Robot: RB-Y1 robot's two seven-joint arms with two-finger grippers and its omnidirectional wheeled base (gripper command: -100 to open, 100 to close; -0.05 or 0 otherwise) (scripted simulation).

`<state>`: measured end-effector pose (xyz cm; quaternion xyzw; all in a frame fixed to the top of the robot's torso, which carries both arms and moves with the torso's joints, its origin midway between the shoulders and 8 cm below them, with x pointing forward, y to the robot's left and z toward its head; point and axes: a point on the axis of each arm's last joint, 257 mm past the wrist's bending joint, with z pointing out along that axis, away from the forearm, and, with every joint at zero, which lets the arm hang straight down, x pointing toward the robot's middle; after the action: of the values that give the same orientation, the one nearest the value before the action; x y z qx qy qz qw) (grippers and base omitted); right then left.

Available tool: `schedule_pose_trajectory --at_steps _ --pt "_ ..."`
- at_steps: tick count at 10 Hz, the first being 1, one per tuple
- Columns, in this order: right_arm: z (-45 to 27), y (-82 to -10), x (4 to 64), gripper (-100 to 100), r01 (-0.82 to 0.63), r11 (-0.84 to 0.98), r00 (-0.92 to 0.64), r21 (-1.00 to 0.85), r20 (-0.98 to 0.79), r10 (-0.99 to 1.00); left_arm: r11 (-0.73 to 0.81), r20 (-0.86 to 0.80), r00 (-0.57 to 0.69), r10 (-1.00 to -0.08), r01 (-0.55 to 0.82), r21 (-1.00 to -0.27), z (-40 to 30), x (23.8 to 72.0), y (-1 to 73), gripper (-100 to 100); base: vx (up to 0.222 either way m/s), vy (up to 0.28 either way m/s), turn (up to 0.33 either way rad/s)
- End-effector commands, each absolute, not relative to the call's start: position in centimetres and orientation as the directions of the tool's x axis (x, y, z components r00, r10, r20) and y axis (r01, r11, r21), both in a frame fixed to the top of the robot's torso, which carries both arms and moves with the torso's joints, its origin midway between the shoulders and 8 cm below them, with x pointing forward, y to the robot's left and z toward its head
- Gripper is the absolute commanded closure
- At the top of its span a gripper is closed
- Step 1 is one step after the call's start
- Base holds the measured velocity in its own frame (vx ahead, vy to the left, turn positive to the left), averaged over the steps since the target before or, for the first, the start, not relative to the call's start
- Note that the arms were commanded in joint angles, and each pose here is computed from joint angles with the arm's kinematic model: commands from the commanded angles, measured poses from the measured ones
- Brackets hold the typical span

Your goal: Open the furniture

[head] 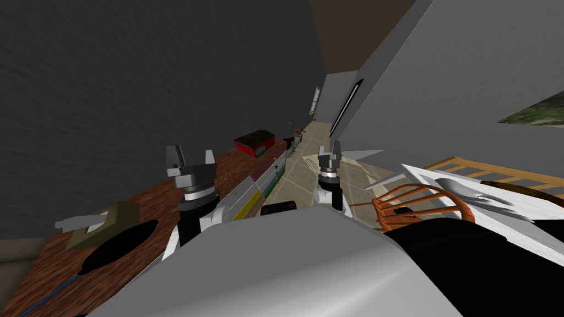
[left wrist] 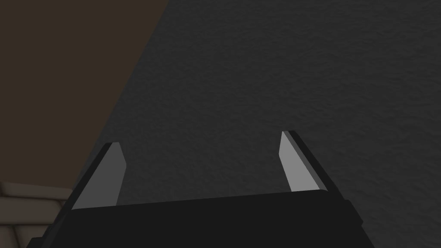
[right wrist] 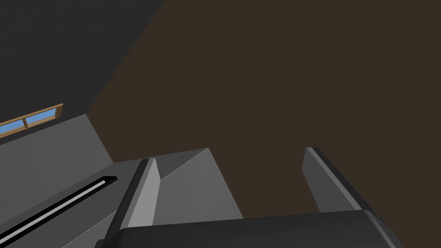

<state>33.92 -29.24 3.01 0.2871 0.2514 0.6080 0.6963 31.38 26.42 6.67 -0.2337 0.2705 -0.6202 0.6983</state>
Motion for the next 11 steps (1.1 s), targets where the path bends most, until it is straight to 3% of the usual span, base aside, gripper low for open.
schedule_pose_trajectory --at_steps 1,9,10,11 --pt "3.0 -29.2 33.9 0 -0.702 0.096 0.134 0.705 -0.001 0.991 0.122 -0.088 0.084 -0.993 0.740 -0.662 6.7 31.4 26.4 0 0.000 0.000 0.000" --pt "3.0 -29.2 33.9 0 -0.703 0.096 0.134 0.705 -0.001 0.991 0.122 -0.088 0.084 -0.993 0.740 -0.662 6.7 31.4 26.4 0 0.000 0.000 0.000" --pt "3.0 -29.2 33.9 0 -0.703 0.096 0.134 0.705 -0.001 0.991 0.129 -0.110 0.074 -0.991 0.729 -0.672 6.0 31.8 26.3 -100 0.038 -0.028 0.036" --pt "3.0 -29.2 33.9 0 -0.702 0.096 0.134 0.706 -0.001 0.991 0.136 -0.122 0.071 -0.990 0.714 -0.687 5.1 32.4 26.6 -100 0.101 -0.100 0.086"
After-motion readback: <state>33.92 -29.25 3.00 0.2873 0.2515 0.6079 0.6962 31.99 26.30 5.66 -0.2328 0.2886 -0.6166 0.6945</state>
